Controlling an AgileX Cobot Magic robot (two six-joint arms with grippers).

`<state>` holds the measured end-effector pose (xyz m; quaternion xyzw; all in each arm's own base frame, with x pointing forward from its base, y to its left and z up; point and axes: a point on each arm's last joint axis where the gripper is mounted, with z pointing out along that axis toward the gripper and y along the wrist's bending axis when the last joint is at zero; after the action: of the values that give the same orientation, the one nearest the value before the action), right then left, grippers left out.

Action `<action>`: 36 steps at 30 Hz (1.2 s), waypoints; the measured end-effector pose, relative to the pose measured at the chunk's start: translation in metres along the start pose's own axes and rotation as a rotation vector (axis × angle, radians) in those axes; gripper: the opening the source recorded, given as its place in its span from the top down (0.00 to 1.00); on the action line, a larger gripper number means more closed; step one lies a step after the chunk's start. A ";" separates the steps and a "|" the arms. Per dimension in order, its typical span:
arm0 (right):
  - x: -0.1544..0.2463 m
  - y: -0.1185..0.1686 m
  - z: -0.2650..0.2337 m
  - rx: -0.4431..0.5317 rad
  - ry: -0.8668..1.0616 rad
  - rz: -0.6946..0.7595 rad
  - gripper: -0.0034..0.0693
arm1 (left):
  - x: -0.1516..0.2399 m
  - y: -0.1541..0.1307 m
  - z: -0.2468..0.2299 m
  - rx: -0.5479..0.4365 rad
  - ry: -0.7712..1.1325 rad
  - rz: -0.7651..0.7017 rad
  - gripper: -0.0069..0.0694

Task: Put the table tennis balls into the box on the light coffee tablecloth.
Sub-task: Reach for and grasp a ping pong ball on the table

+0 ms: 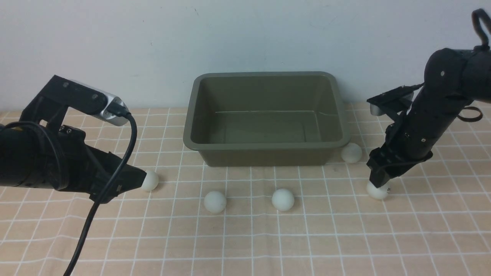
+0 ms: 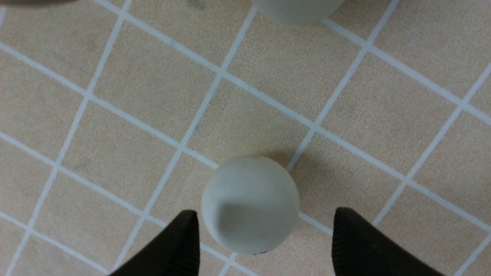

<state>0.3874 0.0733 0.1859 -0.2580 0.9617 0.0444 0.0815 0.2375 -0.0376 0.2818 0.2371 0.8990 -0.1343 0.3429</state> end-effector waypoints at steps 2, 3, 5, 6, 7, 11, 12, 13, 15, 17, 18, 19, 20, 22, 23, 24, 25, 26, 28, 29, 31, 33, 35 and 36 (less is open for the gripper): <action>-0.001 0.000 0.000 -0.001 -0.009 -0.001 0.30 | 0.000 0.000 0.000 0.000 0.000 0.000 0.19; -0.001 0.001 0.000 -0.001 -0.012 -0.001 0.29 | 0.000 0.000 0.000 0.000 0.000 0.000 0.19; -0.003 0.004 0.000 -0.003 -0.012 -0.013 0.28 | 0.000 0.000 0.000 0.000 0.000 0.000 0.19; -0.003 0.005 0.002 -0.003 -0.011 -0.017 0.28 | 0.000 0.000 0.000 0.001 -0.001 -0.002 0.19; -0.004 0.007 0.003 -0.005 -0.009 -0.024 0.28 | 0.000 0.000 0.000 0.001 -0.001 -0.002 0.19; -0.006 0.012 0.017 -0.015 0.018 -0.039 0.28 | 0.000 0.000 0.000 0.002 -0.003 -0.004 0.19; -0.006 0.013 0.020 -0.014 0.027 -0.044 0.28 | 0.000 0.000 0.000 0.002 -0.003 -0.004 0.19; -0.006 0.013 0.022 -0.008 0.035 -0.046 0.28 | 0.000 0.000 0.000 0.002 -0.003 -0.004 0.19; -0.005 0.012 0.027 0.016 0.057 -0.050 0.28 | 0.000 0.000 0.000 0.002 -0.003 -0.004 0.19; -0.005 0.010 0.028 0.036 0.067 -0.048 0.28 | 0.000 0.000 0.000 0.002 -0.003 -0.004 0.19; -0.005 0.009 0.029 0.043 0.070 -0.045 0.28 | 0.000 0.000 0.000 0.002 -0.003 -0.004 0.19; -0.005 0.009 0.029 0.044 0.069 -0.045 0.28 | 0.000 0.000 0.000 0.003 -0.003 -0.004 0.19; -0.005 0.009 0.029 0.051 0.065 -0.034 0.28 | 0.000 0.000 0.000 0.003 -0.004 -0.005 0.19; -0.006 0.008 0.029 0.058 0.054 -0.022 0.32 | 0.000 0.000 0.000 0.003 -0.004 -0.006 0.19; -0.007 0.008 0.029 0.060 0.049 -0.017 0.35 | 0.000 0.000 0.000 0.003 -0.004 -0.006 0.19; -0.007 0.008 0.029 0.061 0.045 -0.015 0.40 | 0.000 0.000 0.000 0.003 -0.004 -0.006 0.19; -0.008 0.008 0.029 0.063 0.040 -0.013 0.47 | 0.000 0.000 0.000 0.003 -0.004 -0.006 0.19; -0.008 0.007 0.028 0.065 0.036 -0.014 0.47 | 0.000 0.000 0.000 0.003 -0.004 -0.006 0.19; -0.009 0.006 0.028 0.075 0.033 -0.021 0.46 | 0.000 0.000 0.000 0.004 -0.005 -0.007 0.19; -0.009 0.006 0.027 0.082 0.032 -0.026 0.46 | 0.000 0.000 0.000 0.004 -0.005 -0.007 0.19; -0.012 0.004 0.024 0.097 0.024 -0.031 0.46 | 0.000 0.000 0.000 0.004 -0.005 -0.007 0.19; -0.020 0.001 0.015 0.116 0.006 -0.029 0.46 | 0.000 0.000 0.000 0.004 -0.005 -0.007 0.19; -0.031 -0.001 -0.002 0.137 -0.035 -0.025 0.46 | 0.000 0.000 0.000 0.004 -0.005 -0.007 0.19; -0.037 -0.002 -0.013 0.145 -0.066 -0.025 0.46 | 0.000 0.000 0.000 0.004 -0.005 -0.007 0.19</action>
<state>0.4186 0.0882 0.2049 -0.2617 0.9559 -0.0180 0.1323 0.2376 -0.0380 0.2821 0.2345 0.8987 -0.1377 0.3441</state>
